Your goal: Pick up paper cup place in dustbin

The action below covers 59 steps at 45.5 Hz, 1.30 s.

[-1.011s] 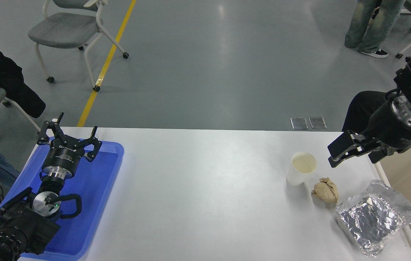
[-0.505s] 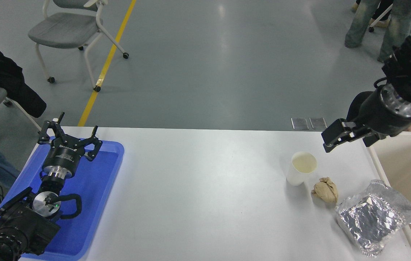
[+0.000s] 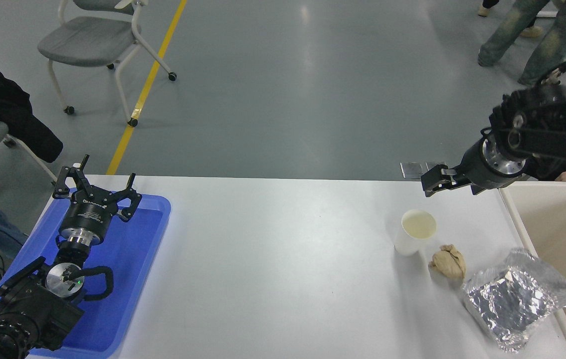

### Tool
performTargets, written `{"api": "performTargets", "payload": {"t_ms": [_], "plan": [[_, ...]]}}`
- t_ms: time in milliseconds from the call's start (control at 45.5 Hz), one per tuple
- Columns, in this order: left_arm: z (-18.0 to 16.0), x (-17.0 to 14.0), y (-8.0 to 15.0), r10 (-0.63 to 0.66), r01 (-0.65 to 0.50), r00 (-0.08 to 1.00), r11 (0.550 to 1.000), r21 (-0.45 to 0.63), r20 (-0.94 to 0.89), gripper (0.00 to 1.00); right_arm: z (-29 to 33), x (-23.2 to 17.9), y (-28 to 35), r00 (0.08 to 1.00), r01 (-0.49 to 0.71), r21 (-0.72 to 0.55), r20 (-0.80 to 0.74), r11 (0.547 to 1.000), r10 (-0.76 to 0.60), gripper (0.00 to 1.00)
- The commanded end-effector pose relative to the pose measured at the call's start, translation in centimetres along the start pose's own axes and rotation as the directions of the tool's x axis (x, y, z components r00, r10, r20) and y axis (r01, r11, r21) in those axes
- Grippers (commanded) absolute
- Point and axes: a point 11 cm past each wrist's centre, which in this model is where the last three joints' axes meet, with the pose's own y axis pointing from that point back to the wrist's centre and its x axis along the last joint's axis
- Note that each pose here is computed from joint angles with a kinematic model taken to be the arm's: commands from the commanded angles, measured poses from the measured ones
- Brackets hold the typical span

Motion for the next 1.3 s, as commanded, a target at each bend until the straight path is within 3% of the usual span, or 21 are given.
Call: {"api": "performTargets", "payload": {"t_ms": [0, 484, 593, 659, 747, 835, 1275], "plan": [[0.0, 0.0, 0.0, 0.0, 0.0, 1.0, 1.0, 0.0, 0.001, 1.0, 0.6, -2.7, -4.3, 0.999, -0.025, 0.004, 0.041, 1.0, 0.025, 1.0], [0.0, 0.0, 0.0, 0.0, 0.0, 1.0, 1.0, 0.0, 0.001, 1.0, 0.1, -4.5, -7.5, 0.995, -0.081, 0.006, 0.059, 0.997, 0.081, 0.99], [0.0, 0.0, 0.0, 0.0, 0.0, 1.0, 1.0, 0.0, 0.001, 1.0, 0.1, -5.0, -7.9, 0.995, -0.076, 0.006, 0.062, 0.997, 0.075, 0.82], [0.1, -0.1, -0.1, -0.001, 0.001, 1.0, 1.0, -0.001, 0.001, 1.0, -0.2, -4.9, -8.0, 0.993, -0.085, 0.019, 0.081, 0.996, 0.083, 0.65], [0.0, 0.0, 0.0, 0.0, 0.0, 1.0, 1.0, 0.0, 0.001, 1.0, -0.4, -4.8, -7.9, 0.991, -0.088, 0.018, 0.098, 0.996, 0.086, 0.38], [0.0, 0.0, 0.0, 0.0, 0.0, 1.0, 1.0, 0.0, 0.001, 1.0, -0.3, -5.0, -8.0, 0.992, -0.088, 0.018, 0.097, 0.996, 0.086, 0.0], [0.1, 0.0, 0.0, 0.0, 0.0, 1.0, 1.0, -0.001, 0.002, 1.0, -1.4, -3.6, -6.2, 0.994, -0.086, 0.046, 0.064, 0.995, 0.083, 0.0]]}}
